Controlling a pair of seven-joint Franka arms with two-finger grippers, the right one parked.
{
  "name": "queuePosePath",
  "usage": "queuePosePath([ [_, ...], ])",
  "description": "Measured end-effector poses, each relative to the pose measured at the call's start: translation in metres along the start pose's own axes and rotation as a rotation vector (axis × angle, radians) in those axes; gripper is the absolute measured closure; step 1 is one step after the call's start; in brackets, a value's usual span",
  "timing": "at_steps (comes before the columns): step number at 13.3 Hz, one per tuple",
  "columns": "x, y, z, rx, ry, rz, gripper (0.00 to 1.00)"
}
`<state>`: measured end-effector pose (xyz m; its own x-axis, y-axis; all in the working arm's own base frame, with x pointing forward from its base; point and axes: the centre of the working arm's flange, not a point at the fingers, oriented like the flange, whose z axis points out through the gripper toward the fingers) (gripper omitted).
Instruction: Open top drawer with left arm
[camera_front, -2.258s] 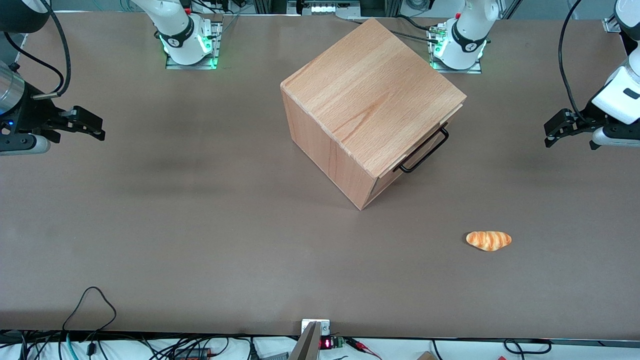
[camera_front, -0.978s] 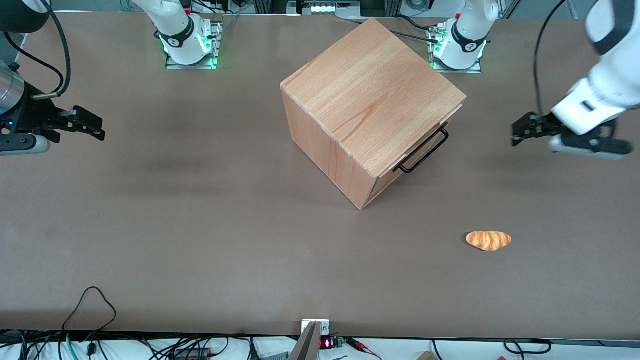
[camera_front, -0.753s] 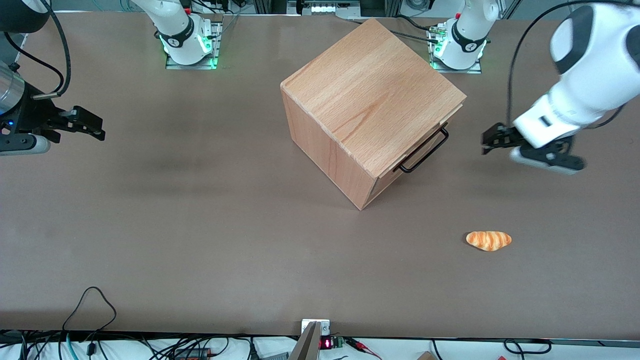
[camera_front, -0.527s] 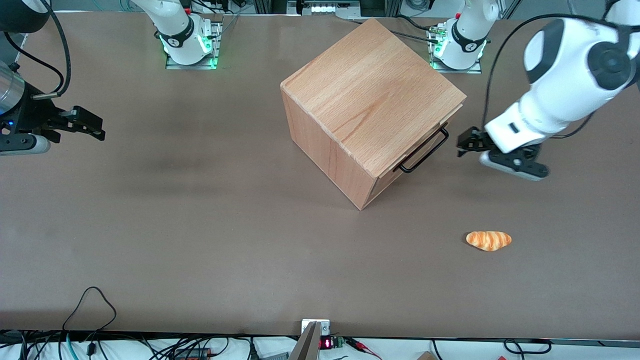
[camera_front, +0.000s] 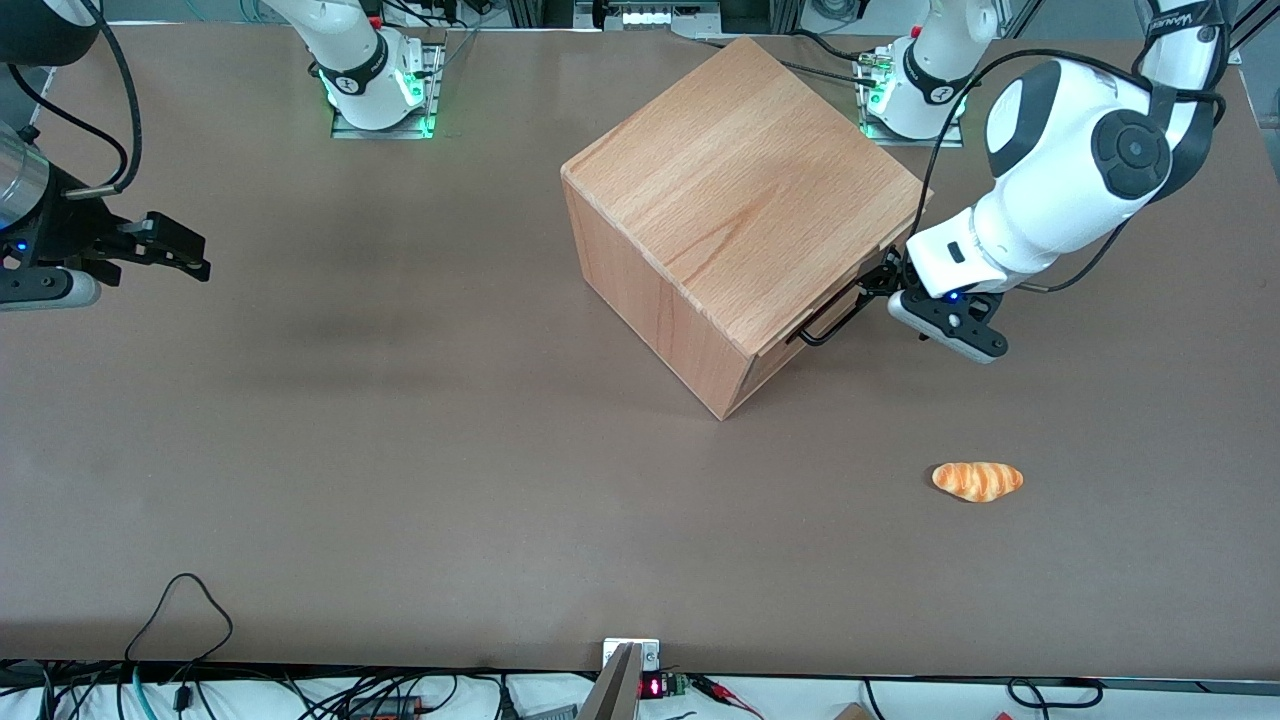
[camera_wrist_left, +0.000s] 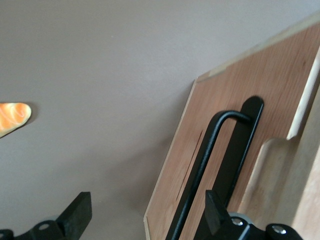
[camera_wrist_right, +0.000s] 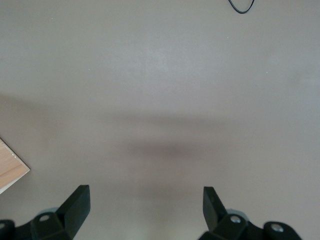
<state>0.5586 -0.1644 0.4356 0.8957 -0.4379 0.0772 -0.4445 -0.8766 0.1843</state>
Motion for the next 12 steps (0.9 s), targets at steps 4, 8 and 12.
queuePosePath([
  [4, -0.002, -0.002, 0.017, -0.041, -0.004, 0.049, 0.00],
  [8, -0.002, -0.004, 0.022, -0.043, 0.006, 0.100, 0.00],
  [12, 0.000, -0.009, 0.035, -0.046, 0.023, 0.150, 0.00],
])
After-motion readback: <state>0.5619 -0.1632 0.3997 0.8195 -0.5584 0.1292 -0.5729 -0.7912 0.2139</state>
